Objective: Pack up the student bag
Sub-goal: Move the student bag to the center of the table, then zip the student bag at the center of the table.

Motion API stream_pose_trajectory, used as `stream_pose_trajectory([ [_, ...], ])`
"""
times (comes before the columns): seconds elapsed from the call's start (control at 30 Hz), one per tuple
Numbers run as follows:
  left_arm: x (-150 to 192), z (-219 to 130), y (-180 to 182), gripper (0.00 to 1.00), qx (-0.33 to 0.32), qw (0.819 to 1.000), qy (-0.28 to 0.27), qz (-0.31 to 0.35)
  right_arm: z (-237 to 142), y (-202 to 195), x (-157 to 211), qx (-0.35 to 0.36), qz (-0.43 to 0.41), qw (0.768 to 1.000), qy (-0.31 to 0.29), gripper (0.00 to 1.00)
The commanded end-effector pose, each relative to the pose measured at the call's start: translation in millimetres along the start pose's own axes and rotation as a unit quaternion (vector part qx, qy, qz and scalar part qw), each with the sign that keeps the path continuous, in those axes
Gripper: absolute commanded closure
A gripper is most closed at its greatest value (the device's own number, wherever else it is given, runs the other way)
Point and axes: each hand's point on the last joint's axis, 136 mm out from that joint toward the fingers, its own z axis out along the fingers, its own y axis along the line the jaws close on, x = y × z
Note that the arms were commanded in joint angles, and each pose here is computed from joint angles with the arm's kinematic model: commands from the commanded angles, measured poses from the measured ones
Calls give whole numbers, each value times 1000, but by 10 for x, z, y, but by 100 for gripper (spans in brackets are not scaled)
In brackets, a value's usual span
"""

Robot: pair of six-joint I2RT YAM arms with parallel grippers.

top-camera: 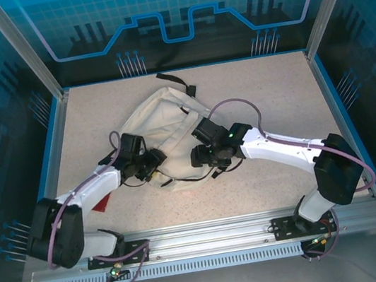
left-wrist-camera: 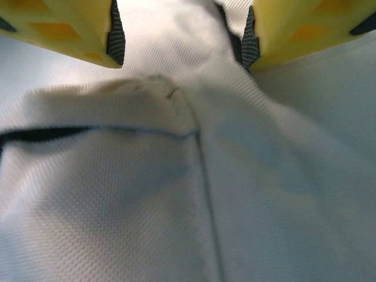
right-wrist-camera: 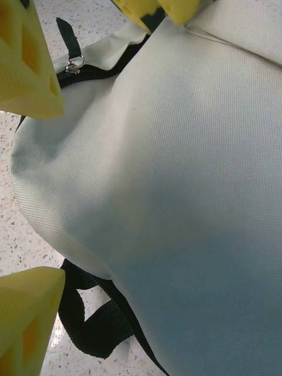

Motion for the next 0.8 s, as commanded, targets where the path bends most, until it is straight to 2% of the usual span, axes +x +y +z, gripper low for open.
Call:
stream_pose_trajectory([
  [0.0,17,142,-323,46,54,998,30,2,1,0,-10,8,9,1000,4,33],
  [0.2,74,350,-633,52,75,995,51,30,-65,-250,-81,35,26,999,-9,34],
  [0.47,158,493,-1006,53,108,990,76,50,-317,-447,-151,73,25,996,-36,34],
  [0.6,127,386,-976,52,99,992,63,53,-371,-361,-103,91,6,995,-32,36],
  [0.77,-7,132,-701,46,72,996,31,37,-324,-117,-15,123,-24,992,-22,40],
])
